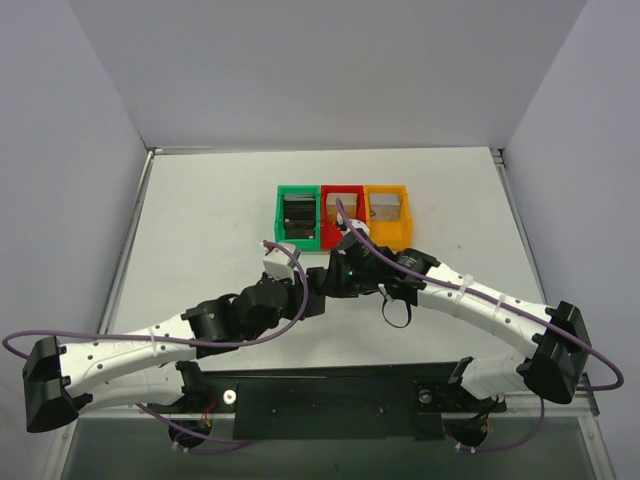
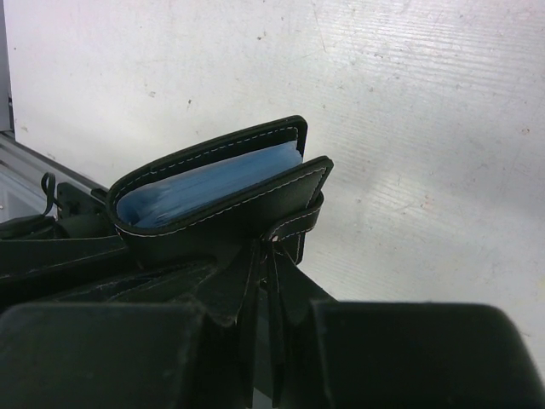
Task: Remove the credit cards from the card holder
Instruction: Open the card holder at the center of the board.
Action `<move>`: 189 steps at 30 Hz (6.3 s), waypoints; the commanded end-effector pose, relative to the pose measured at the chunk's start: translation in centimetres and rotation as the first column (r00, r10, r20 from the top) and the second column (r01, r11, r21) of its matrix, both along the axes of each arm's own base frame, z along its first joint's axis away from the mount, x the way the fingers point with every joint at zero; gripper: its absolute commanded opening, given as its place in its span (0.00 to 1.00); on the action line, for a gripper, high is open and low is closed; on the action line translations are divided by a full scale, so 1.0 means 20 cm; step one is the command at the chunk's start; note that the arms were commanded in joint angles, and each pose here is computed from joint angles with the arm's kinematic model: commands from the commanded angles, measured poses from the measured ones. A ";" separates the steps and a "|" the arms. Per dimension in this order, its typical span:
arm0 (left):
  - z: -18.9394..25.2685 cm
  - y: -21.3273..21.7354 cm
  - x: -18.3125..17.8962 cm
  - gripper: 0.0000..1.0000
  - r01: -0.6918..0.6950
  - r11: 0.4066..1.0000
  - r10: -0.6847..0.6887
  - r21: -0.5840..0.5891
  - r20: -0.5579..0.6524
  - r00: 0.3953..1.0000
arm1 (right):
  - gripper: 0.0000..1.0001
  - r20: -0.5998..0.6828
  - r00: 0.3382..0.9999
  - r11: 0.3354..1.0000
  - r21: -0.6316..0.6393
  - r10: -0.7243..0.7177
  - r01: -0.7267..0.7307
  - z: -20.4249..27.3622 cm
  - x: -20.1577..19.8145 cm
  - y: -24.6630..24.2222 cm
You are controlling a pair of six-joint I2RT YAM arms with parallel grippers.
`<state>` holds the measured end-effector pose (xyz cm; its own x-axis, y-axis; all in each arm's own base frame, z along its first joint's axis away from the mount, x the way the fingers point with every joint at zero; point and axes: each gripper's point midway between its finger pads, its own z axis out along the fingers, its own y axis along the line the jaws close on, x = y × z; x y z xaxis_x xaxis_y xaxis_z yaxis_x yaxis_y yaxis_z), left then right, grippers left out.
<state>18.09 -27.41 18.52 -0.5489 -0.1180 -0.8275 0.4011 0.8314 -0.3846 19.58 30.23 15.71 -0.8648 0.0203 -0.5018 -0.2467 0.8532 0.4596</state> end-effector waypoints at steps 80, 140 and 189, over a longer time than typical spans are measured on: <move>0.75 -0.05 -0.29 0.00 0.497 0.428 -0.509 -0.755 0.254 0.823 | 0.56 0.250 0.961 0.898 0.385 0.121 -0.213 0.51 -0.15 -0.26; 0.89 -0.02 -0.35 0.00 0.569 0.203 -0.592 -0.797 0.363 0.720 | 0.46 0.384 0.910 0.668 0.639 0.153 -0.382 0.91 -0.33 -0.22; 0.68 -0.13 -0.13 0.87 0.444 0.490 -0.517 -0.750 0.161 0.841 | 0.00 0.248 0.959 0.982 0.089 0.140 -0.166 0.64 -0.12 -0.37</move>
<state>14.76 -30.27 30.56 -0.8168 -0.3038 -0.4905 0.5341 -0.0770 -0.8419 16.15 24.49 29.40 -0.7434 0.0038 -0.6688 -0.5127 0.6390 0.5734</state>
